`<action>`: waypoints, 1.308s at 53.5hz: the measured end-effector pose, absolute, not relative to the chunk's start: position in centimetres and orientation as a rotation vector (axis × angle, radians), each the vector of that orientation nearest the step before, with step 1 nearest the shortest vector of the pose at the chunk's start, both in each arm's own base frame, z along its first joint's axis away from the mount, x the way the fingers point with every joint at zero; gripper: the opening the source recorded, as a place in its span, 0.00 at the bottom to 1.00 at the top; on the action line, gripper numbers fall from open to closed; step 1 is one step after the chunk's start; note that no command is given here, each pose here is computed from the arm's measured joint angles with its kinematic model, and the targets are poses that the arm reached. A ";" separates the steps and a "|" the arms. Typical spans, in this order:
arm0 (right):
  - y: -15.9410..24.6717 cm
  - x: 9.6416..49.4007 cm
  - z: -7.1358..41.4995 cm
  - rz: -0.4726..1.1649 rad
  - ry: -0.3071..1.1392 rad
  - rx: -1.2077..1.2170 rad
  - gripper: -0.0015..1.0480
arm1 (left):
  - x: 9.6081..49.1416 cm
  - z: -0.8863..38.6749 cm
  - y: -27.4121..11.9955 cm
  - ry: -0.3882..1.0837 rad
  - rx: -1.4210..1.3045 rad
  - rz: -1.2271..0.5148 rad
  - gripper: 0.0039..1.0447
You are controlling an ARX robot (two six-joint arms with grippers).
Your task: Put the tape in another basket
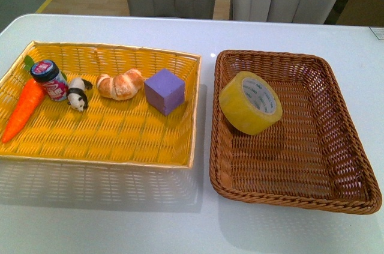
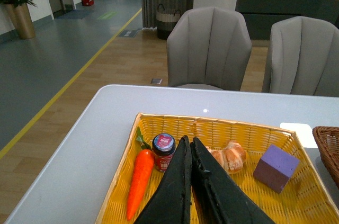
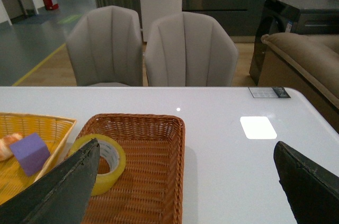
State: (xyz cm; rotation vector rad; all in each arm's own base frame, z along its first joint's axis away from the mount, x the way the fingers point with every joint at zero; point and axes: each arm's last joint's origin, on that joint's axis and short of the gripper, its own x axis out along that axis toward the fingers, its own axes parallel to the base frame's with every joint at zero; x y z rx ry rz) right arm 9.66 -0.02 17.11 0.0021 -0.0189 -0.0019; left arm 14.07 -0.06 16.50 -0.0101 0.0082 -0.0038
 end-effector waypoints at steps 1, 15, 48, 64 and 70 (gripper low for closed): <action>0.0 9.7 17.1 -0.002 -0.019 0.002 0.91 | 14.0 16.5 -0.1 0.006 -0.010 -0.004 0.01; 0.0 9.7 17.1 -0.002 -0.019 0.002 0.91 | 12.7 17.0 -0.1 -0.010 -0.010 -0.004 0.01; 0.0 9.7 17.1 -0.002 -0.019 0.002 0.91 | 11.1 17.1 0.0 -0.016 -0.010 -0.004 0.01; 0.0 9.7 17.1 -0.002 -0.019 0.002 0.91 | 9.9 16.6 0.0 0.014 -0.010 -0.004 0.01; 0.0 9.7 17.1 -0.002 -0.019 0.002 0.91 | 9.8 16.7 0.0 0.001 -0.010 -0.003 0.01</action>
